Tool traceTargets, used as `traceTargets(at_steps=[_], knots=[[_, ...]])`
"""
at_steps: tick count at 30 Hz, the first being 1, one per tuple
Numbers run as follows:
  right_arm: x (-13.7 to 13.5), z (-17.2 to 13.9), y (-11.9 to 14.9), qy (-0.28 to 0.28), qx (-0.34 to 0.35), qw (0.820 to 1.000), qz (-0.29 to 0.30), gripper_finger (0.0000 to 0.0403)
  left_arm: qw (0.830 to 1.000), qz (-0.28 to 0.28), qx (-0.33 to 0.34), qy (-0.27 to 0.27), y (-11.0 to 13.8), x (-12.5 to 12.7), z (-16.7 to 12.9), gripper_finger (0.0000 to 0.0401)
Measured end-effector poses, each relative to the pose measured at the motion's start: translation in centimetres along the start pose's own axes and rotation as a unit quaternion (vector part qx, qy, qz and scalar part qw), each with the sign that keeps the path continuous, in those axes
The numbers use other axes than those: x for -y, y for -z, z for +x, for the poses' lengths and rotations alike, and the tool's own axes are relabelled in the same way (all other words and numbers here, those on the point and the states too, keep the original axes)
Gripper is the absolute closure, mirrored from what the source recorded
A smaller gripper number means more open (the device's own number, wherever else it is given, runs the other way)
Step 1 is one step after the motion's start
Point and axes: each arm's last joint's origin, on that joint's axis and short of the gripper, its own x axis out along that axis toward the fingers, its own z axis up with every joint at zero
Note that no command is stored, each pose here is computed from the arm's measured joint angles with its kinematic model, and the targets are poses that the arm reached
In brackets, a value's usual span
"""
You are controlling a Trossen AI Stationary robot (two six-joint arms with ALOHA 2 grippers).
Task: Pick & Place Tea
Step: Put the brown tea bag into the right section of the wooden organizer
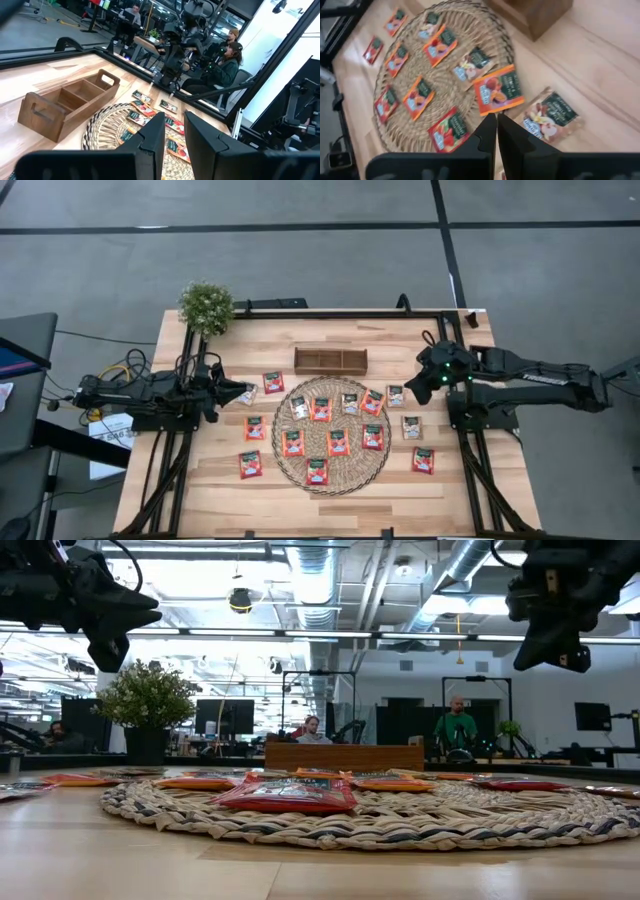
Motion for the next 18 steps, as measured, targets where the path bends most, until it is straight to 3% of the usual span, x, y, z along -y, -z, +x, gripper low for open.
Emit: traceTargets(at_steps=[8,18], knots=[[0.9,0.8,-0.8,0.034,-0.007,0.999,-0.028,0.0376,1.000,0.002,-0.008,-0.005,0.2,-0.1,0.0,0.0336],[2.2,3.7,-1.5,0.082,-0.089,0.988,-0.100,0.0237,1.000,0.006,-0.018,-0.019,0.4,-0.3,0.0,0.0336]])
